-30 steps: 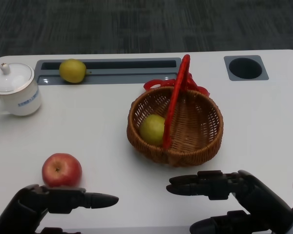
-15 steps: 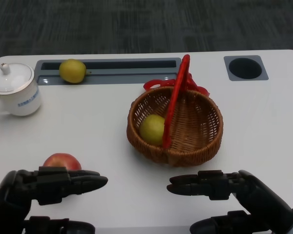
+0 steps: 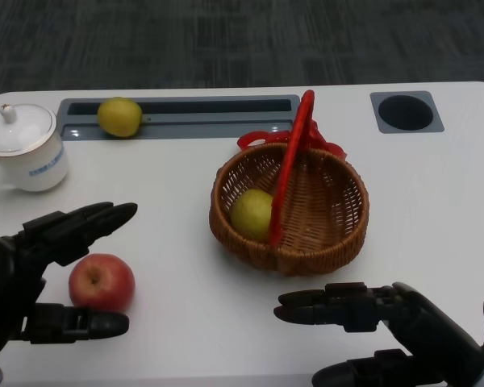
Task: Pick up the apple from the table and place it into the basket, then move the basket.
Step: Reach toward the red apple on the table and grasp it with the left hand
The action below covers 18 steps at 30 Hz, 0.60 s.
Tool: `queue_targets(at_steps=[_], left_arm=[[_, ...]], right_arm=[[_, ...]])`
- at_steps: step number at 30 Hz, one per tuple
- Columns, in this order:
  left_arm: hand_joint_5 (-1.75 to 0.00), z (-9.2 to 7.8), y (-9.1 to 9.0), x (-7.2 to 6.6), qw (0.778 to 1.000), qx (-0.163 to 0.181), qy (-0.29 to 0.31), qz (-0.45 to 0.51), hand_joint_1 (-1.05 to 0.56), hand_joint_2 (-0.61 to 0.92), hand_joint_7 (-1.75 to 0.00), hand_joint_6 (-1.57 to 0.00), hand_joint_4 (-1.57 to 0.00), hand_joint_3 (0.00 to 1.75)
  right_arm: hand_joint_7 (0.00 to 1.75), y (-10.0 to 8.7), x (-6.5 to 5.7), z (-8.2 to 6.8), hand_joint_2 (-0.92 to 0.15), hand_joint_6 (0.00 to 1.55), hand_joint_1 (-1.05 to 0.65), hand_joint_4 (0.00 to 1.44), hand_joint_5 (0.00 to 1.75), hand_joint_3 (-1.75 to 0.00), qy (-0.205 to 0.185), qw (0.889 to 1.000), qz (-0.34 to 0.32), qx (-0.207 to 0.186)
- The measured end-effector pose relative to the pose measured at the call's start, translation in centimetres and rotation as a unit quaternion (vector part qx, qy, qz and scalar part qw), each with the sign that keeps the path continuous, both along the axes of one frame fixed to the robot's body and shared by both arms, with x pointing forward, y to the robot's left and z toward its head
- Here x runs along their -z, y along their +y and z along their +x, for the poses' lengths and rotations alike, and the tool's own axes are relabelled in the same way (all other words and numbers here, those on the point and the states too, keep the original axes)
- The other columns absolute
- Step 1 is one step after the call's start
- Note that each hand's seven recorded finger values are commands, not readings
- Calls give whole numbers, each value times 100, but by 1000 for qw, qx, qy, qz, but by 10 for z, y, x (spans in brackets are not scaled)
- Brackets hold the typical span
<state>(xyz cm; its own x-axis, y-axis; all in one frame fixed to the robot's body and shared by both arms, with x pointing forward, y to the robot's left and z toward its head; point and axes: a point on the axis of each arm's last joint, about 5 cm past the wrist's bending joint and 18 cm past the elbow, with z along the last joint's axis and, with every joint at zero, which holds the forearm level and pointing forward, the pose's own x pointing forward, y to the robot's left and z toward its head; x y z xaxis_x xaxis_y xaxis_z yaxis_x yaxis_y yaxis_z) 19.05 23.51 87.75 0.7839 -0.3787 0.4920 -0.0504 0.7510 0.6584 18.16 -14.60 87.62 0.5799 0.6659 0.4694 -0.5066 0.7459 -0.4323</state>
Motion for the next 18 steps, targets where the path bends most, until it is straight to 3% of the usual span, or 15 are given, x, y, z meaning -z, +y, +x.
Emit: queue_targets(at_steps=[7, 18], left_arm=[[0, 16, 0, 19, 995, -40, 77, 57, -91, 68, 0, -31, -34, 0], [0, 28, -10, 43, 974, -40, 194, 105, -91, 67, 0, -14, -16, 0]], right_arm=[[0, 0, 0, -2, -86, 68, -44, 71, 0, 0, 2, 1000, -4, 0], [0, -2, 0, -4, -87, 69, -46, 73, 0, 0, 5, 1000, -10, 0]])
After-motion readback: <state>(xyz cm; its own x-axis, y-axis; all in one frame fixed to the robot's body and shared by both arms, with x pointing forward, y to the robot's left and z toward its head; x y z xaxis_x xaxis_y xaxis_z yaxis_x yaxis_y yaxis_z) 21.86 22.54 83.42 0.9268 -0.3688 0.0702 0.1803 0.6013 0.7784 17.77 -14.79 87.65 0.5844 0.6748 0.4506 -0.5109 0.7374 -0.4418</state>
